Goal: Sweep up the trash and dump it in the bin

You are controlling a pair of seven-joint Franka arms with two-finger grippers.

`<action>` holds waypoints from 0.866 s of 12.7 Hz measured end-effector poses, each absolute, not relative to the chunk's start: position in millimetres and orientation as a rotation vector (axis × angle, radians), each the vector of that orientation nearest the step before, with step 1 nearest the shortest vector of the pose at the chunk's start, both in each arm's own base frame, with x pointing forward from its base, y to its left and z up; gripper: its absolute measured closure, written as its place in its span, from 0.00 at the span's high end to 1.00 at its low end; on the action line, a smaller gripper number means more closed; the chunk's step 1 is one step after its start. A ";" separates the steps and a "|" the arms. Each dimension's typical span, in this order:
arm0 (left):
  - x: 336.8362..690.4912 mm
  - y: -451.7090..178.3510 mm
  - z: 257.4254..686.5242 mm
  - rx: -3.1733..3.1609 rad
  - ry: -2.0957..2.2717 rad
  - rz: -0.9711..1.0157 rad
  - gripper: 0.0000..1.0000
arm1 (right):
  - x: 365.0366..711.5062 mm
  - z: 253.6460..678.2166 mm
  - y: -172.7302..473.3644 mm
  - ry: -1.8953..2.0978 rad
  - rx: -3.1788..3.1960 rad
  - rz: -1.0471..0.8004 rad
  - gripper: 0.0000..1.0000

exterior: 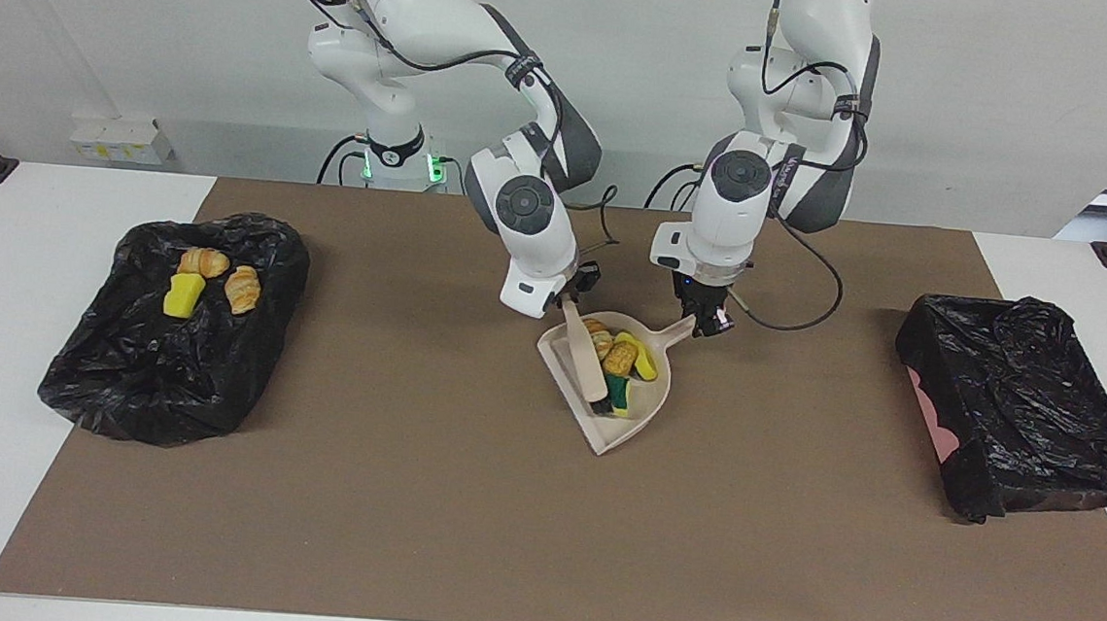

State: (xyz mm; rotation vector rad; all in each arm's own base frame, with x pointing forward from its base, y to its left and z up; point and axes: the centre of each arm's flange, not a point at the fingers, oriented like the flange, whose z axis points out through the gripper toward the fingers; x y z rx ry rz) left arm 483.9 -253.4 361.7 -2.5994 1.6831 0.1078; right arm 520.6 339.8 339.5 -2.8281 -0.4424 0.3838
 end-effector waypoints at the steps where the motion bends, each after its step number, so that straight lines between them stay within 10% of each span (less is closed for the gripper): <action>1: 486.2 -249.3 361.8 -2.577 1.719 0.107 0.32 | 522.9 338.9 333.9 -0.432 -2.833 0.395 0.26; 11: 526.8 -138.6 391.1 -2.240 2.142 0.067 0.32 | 516.0 383.3 297.4 -0.303 -3.000 0.490 0.26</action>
